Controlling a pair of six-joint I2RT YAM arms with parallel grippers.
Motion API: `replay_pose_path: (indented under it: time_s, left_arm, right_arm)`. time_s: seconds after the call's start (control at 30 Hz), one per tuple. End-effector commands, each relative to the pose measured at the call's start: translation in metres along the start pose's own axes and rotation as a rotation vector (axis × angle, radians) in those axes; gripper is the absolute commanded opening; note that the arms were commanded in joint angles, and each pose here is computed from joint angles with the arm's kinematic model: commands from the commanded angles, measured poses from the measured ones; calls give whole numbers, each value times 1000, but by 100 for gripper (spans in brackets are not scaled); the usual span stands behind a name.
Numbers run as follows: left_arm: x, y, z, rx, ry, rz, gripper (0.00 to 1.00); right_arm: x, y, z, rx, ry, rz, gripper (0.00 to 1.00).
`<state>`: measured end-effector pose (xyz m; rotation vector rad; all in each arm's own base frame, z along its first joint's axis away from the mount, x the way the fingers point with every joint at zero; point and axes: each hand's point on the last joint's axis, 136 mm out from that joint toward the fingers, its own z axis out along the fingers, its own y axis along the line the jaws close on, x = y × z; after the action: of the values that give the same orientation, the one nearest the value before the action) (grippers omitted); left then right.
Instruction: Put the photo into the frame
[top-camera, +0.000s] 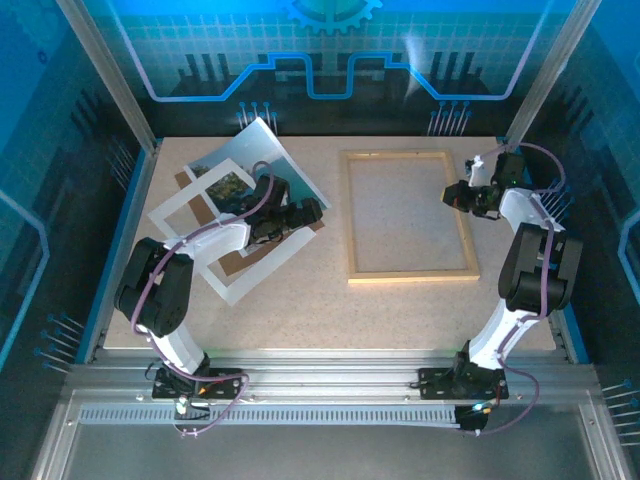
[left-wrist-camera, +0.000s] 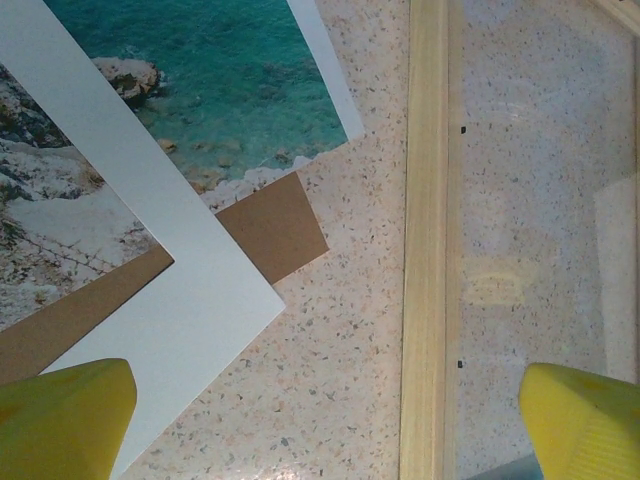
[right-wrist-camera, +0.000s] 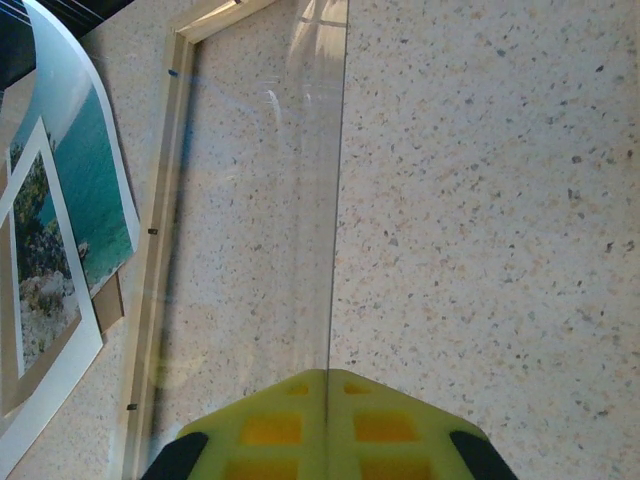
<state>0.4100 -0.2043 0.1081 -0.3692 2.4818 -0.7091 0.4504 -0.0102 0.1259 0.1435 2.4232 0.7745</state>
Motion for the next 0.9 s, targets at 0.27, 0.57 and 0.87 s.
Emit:
replay_pose_path:
  time_s: [0.27,0.57,0.87]
  left_arm:
    - [3,-9,3,8,20,39,99]
    - [4,-9,3,4,25,43,99]
    - [2,-10,3,4,22,45,99]
  right_arm:
    - [-8,-1,-4,-45,-14,-11,0]
    - [-6,-3,-5,-35,-6,-12,0]
    - [-7,-10,-9,-2,-13,-4,0]
